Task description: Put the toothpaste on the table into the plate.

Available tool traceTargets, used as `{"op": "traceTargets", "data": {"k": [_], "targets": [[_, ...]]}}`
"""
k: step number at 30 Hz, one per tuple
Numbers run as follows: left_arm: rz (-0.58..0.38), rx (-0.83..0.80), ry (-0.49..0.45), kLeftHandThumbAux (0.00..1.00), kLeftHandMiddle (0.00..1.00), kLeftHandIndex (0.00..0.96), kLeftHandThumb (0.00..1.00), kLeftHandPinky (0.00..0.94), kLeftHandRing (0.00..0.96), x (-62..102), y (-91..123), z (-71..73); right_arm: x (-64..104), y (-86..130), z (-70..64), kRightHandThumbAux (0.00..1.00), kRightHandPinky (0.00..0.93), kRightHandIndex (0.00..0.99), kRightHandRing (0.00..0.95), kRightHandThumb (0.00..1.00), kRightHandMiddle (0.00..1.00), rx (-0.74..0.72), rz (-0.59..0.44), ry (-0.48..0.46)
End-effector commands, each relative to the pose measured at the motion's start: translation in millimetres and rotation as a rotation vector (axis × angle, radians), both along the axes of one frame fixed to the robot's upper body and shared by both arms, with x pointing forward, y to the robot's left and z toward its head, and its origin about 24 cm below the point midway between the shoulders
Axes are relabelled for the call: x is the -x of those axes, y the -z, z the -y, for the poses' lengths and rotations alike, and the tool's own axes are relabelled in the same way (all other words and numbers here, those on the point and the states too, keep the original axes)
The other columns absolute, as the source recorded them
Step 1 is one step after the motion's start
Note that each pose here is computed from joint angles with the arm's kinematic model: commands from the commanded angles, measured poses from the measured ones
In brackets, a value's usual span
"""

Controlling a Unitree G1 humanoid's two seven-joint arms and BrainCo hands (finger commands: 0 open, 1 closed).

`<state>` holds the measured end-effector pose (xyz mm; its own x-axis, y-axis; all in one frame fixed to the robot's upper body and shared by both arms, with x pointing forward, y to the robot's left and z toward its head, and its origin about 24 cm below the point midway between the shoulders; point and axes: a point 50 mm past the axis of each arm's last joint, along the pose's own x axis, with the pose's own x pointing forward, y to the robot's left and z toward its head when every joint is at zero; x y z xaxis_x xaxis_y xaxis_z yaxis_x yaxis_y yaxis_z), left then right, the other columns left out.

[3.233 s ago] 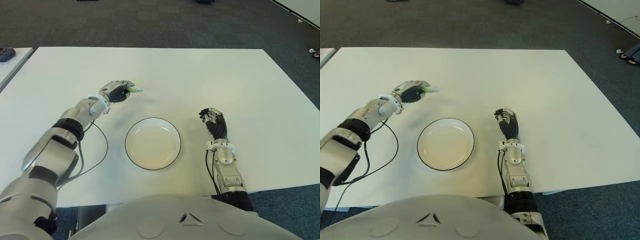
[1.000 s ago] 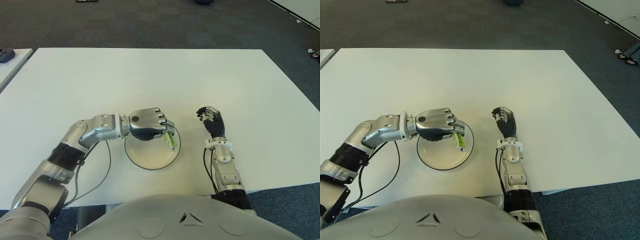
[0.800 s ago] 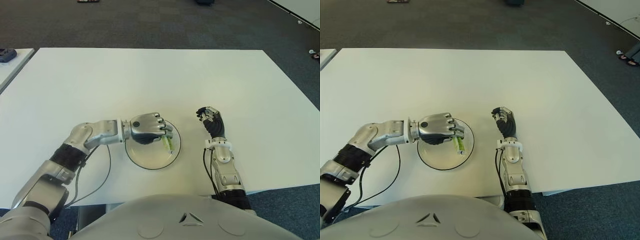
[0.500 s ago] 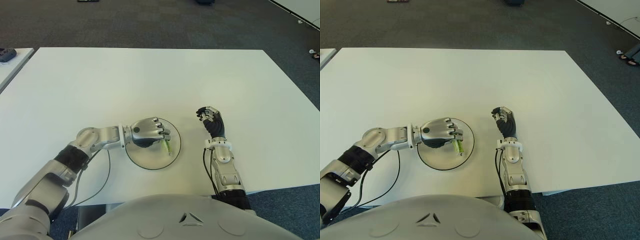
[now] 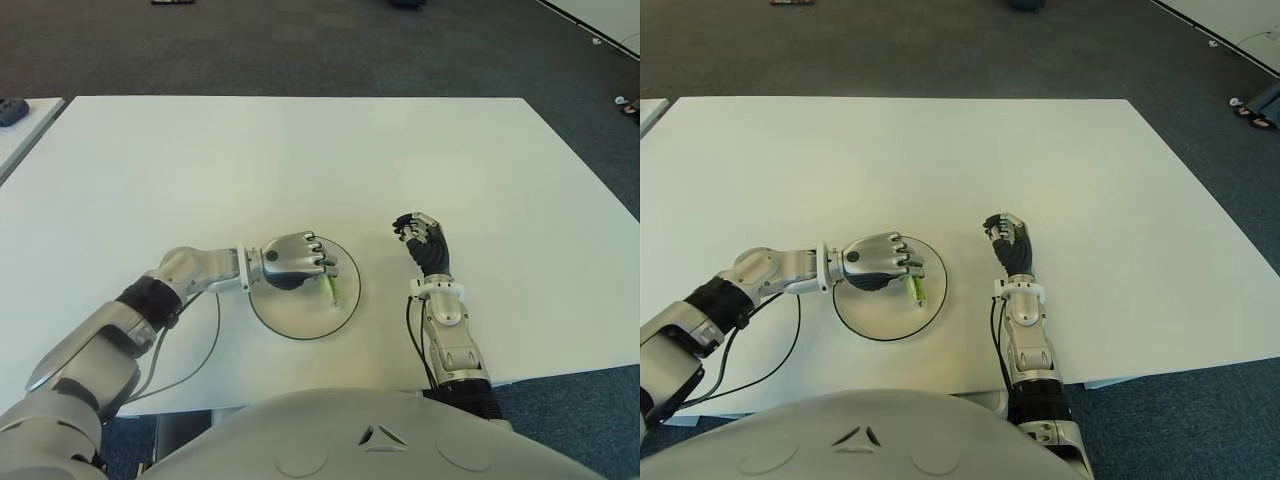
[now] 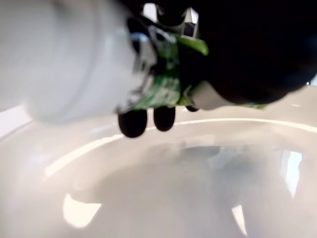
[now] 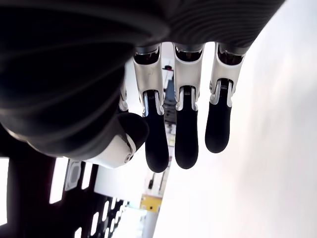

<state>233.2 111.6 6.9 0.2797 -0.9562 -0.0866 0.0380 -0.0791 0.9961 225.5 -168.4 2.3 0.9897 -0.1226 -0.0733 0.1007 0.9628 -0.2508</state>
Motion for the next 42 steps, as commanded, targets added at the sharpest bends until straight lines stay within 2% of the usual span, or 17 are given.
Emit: {"op": "traceTargets", "data": {"k": [1,5,11,13,16,19,23,24,25,26,27,28,30,31,34,42], "targets": [[0.040,-0.012,0.005,0.660,0.491,0.448,0.847,0.869,0.848,-5.2,-1,-1.7,0.1,1,-0.8,0.733,0.457,0.422,0.449,0.711,0.472,-0.008,-0.006,-0.001],[0.051,-0.016,0.002,0.660,0.491,0.449,0.847,0.865,0.847,-5.4,0,-2.4,-0.1,1,-0.8,0.733,0.454,0.422,0.449,0.711,0.473,-0.010,-0.008,0.000],[0.042,-0.018,-0.025,0.660,0.490,0.448,0.845,0.796,0.810,-4.9,3,-3.8,-0.4,1,-0.2,0.733,0.446,0.423,0.449,0.711,0.474,-0.009,-0.011,0.002],[0.048,-0.010,-0.027,0.661,0.554,0.436,0.843,0.763,0.791,-7.0,-2,-4.1,-0.6,1,0.2,0.733,0.444,0.423,0.449,0.711,0.473,-0.009,-0.012,0.002],[0.065,0.009,-0.021,0.688,0.721,0.438,0.742,0.753,0.785,-12.2,-13,-4.2,-0.6,2,0.7,0.733,0.443,0.422,0.449,0.711,0.473,-0.007,-0.012,0.002],[0.067,0.020,-0.021,0.699,0.775,0.439,0.708,0.744,0.779,-12.4,-15,-4.1,-0.6,2,1.2,0.733,0.442,0.422,0.449,0.711,0.473,-0.005,-0.012,0.002],[0.054,0.022,-0.018,0.702,0.765,0.437,0.695,0.696,0.739,-10.9,-14,-4.7,-0.3,2,1.4,0.733,0.443,0.421,0.447,0.711,0.470,-0.005,-0.010,0.001],[0.049,0.019,-0.017,0.620,0.646,0.400,0.528,0.581,0.616,-10.9,-13,-4.8,-0.3,3,1.3,0.733,0.445,0.421,0.447,0.711,0.469,-0.005,-0.009,0.001],[0.042,0.003,-0.017,0.568,0.568,0.375,0.417,0.506,0.536,-11.9,-14,-5.3,-0.3,2,1.2,0.733,0.446,0.421,0.447,0.711,0.469,-0.005,-0.007,0.000],[0.037,-0.008,-0.016,0.536,0.411,0.262,0.339,0.370,0.380,-12.6,-15,-5.6,-0.4,2,1.0,0.733,0.446,0.421,0.447,0.711,0.469,-0.004,-0.006,-0.001],[0.033,-0.021,-0.016,0.525,0.355,0.221,0.311,0.322,0.323,-13.7,-16,-6.1,-0.4,2,0.9,0.733,0.447,0.422,0.447,0.711,0.468,-0.004,-0.004,-0.002],[0.030,-0.029,-0.016,0.508,0.236,0.141,0.268,0.211,0.207,-14.3,-16,-6.3,-0.5,2,0.8,0.733,0.447,0.422,0.447,0.711,0.468,-0.003,-0.003,-0.002],[0.025,-0.058,-0.012,0.498,0.123,0.072,0.217,0.110,0.105,-16.2,-19,-5.5,-0.5,2,0.6,0.734,0.453,0.422,0.449,0.710,0.470,0.001,-0.001,-0.005],[0.021,-0.072,-0.010,0.497,0.079,0.046,0.193,0.070,0.067,-16.9,-20,-5.0,-0.6,2,0.6,0.734,0.457,0.422,0.451,0.710,0.471,0.003,-0.001,-0.006],[0.013,-0.106,-0.011,0.491,0.025,0.015,0.142,0.022,0.022,-18.7,-23,-4.4,-0.7,1,0.7,0.734,0.462,0.422,0.455,0.708,0.474,0.008,0.000,-0.008],[0.011,-0.158,-0.040,0.453,0.001,0.000,0.089,0.001,0.001,-20.8,-29,-4.6,-0.9,2,1.3,0.735,0.451,0.423,0.452,0.709,0.472,0.012,-0.001,-0.013]]}}
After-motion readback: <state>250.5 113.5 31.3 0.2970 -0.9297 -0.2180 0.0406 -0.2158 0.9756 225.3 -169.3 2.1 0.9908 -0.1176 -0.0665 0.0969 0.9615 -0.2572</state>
